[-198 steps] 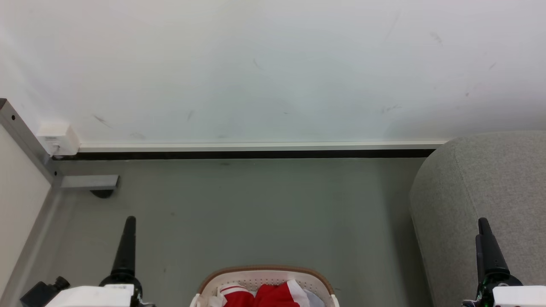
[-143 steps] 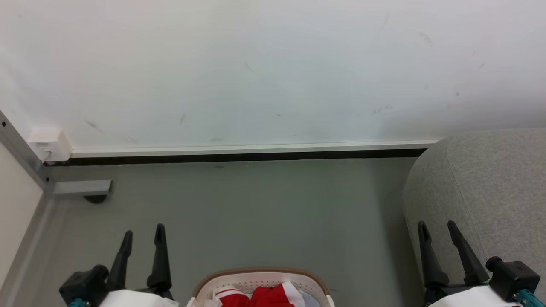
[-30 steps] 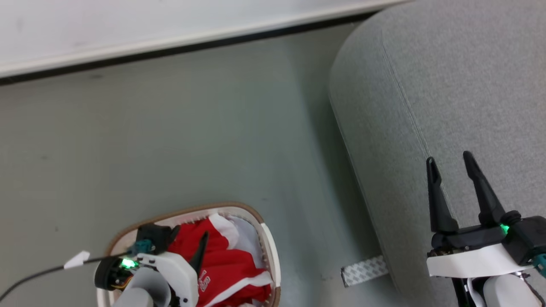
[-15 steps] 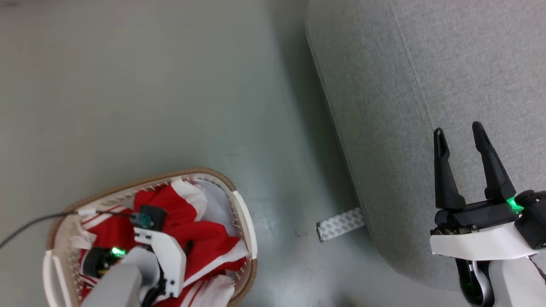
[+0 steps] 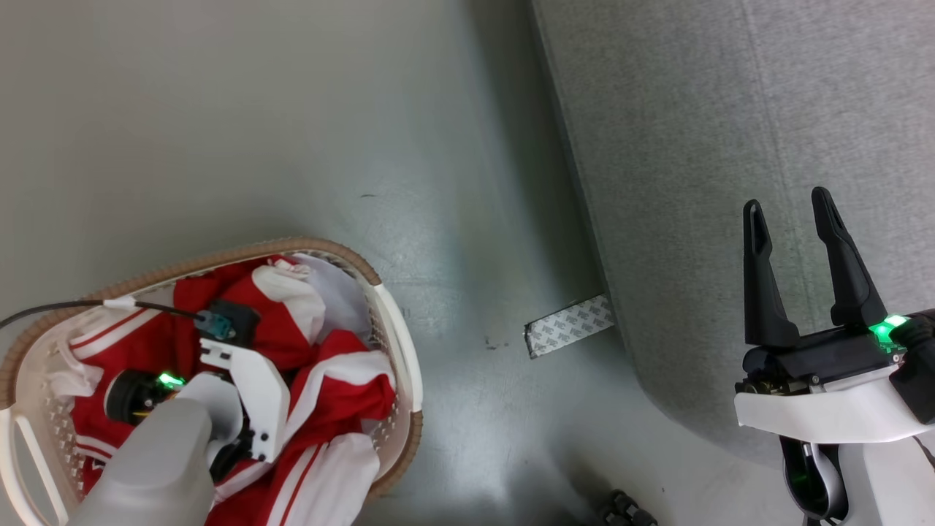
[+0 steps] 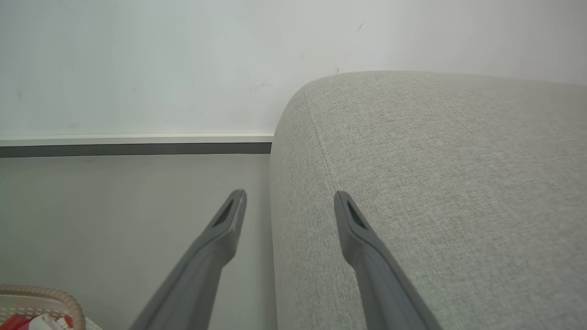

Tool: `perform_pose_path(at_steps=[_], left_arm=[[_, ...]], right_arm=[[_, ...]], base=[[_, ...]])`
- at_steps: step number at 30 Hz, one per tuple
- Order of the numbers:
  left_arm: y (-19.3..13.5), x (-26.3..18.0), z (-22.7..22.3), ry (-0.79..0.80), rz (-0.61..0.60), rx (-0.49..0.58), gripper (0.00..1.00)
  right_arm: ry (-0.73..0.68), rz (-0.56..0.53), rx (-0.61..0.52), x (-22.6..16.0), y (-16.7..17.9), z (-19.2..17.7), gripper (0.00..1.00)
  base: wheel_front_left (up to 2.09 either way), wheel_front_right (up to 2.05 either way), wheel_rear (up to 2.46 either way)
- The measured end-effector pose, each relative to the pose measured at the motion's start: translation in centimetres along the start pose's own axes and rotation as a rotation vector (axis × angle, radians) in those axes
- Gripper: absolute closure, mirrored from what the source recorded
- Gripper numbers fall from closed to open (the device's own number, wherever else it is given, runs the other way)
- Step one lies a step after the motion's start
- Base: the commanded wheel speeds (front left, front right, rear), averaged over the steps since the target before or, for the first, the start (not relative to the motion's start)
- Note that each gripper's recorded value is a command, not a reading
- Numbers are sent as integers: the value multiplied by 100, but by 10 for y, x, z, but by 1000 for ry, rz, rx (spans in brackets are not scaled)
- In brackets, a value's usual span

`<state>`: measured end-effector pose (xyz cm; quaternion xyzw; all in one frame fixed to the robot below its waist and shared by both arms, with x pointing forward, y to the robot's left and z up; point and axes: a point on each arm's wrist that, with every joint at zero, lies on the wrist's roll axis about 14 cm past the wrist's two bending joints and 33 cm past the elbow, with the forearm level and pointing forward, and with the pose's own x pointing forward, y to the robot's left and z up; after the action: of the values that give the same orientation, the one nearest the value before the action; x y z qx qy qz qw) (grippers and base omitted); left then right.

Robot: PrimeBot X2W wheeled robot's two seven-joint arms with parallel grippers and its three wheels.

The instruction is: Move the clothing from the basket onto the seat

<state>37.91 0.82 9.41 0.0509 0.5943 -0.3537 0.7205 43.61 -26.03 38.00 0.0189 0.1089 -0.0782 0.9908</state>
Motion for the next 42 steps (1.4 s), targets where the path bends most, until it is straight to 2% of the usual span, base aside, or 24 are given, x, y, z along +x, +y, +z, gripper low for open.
perform_pose_path(at_steps=[1,2,11,19,26,29,35,42], left_arm=[[2,0,0,-13,0,-8,60],[3,0,0,-24,-1,-12,100],[-6,-21,20,-145,-9,21,100],[-32,-66,52,-339,-13,31,100],[-55,-125,79,-537,1,39,100],[-61,-153,90,-623,16,28,100],[-70,-217,110,-810,46,16,100],[-86,-299,127,-1068,90,17,100]], right_arm=[[3,5,1,1,2,-2,0],[6,8,3,2,3,-4,0],[-35,50,23,4,17,11,0],[-126,73,28,-5,24,48,0],[-197,89,45,-26,29,78,0],[-235,100,92,-36,32,91,0],[-312,174,144,-51,56,120,0],[-332,263,151,-70,86,127,0]], base=[[0,0,0],[0,0,0],[0,0,0],[0,0,0],[0,0,0],[0,0,0],[0,0,0],[0,0,0]])
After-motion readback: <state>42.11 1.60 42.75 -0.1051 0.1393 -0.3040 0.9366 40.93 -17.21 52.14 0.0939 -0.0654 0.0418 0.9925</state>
